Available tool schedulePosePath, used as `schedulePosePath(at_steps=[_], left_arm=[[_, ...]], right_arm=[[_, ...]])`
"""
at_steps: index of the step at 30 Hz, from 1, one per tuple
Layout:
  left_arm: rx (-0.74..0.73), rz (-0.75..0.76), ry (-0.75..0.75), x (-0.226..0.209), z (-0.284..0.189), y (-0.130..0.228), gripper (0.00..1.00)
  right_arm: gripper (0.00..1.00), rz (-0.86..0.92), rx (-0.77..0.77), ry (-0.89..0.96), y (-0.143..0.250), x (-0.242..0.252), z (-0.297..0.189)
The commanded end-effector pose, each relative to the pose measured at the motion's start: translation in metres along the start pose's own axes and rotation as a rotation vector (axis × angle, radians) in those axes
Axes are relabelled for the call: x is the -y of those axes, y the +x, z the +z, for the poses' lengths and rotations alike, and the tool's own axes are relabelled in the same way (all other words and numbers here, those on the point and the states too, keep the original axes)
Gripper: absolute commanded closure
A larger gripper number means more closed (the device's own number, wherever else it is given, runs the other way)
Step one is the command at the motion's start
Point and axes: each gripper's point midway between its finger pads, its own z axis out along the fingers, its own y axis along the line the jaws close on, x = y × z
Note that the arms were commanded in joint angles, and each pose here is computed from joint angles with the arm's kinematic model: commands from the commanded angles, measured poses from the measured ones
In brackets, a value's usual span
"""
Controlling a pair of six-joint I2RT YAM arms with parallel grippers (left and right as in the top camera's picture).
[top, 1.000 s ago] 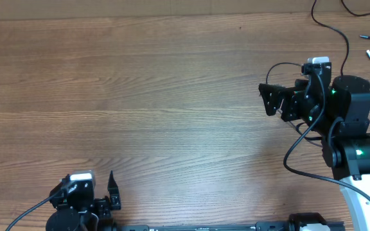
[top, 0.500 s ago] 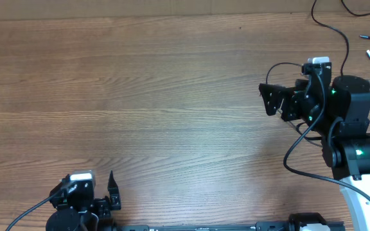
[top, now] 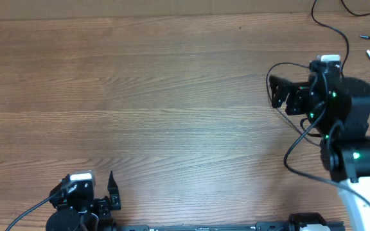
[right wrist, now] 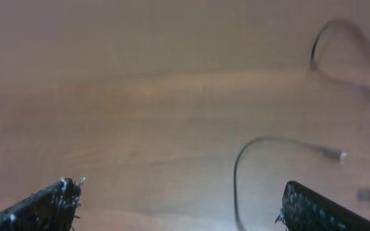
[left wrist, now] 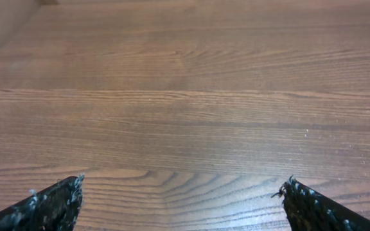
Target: Untangle cables
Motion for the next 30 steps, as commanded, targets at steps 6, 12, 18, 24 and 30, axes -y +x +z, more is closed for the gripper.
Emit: schedulePosePath(at_steps=[6,12,18,24,30], left_arm=[[0.013,-0.014,0.004,0.001,-0.001,-0.001,0.0],[0.013,-0.014,0.004,0.001,-0.001,-0.001,0.0],[0.013,-0.014,0.004,0.001,-0.001,-0.001,0.01],[0.013,-0.014,0.004,0.001,-0.001,-0.001,0.0],[0.013,-0.014,0.004,0.001,-0.001,-0.001,0.01]], right_arm=[[0.0,-0.058,0.438,-0.018,0.025,0.004,-0.031],[0.0,-0.076,0.571,-0.034,0.062,0.007,-0.044],[0.0,-0.078,0.638,-0.018,0.078,0.011,-0.058],[0.0,-0.073,0.668,0.015,0.077,0.017,-0.07],[0.0,-0.068,0.643,0.024,0.087,0.018,-0.074]])
